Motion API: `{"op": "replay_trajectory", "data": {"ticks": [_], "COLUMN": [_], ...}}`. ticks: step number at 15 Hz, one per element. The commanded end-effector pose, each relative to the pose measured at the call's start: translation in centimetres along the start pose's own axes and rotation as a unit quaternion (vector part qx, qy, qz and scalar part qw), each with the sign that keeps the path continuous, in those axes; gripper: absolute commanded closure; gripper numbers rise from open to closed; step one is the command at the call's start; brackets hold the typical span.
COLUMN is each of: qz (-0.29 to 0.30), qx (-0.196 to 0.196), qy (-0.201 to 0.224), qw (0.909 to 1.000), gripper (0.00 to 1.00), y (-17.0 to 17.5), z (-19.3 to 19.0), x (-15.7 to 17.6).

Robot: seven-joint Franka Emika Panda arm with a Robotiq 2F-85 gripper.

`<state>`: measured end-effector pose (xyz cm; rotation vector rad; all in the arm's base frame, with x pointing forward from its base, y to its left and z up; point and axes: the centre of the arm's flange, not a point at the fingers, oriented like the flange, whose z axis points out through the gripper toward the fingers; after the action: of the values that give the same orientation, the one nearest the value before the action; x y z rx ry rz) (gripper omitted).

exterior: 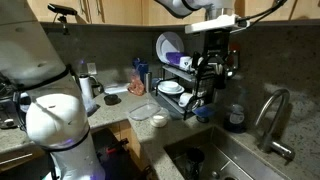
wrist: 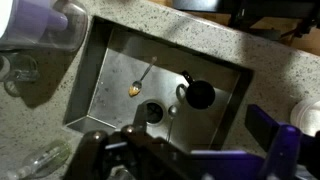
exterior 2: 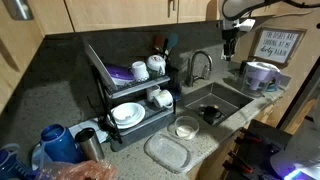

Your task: Pour the contents in the clear bowl on the right into the bowl on the left

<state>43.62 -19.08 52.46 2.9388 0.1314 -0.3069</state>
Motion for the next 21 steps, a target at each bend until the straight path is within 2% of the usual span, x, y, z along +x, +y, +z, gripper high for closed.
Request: {"op": "replay_trajectory", "data": {"ticks": [1, 9, 10, 21], "qz": [0.0, 0.0, -0.005, -0.054], "qx": [0.0, 0.0, 0.001, 0.032], "qy": [0.0, 0.0, 0.007, -0.025], "qw": [1.0, 1.0, 1.0, 0.9977], "gripper": [0.0, 0.0, 0.0, 0.0], "y": [0.0, 0.0, -0.3, -4.8], "z": [0.0, 0.0, 0.1, 4.0], "x": [0.0, 0.0, 0.1, 1.8]}}
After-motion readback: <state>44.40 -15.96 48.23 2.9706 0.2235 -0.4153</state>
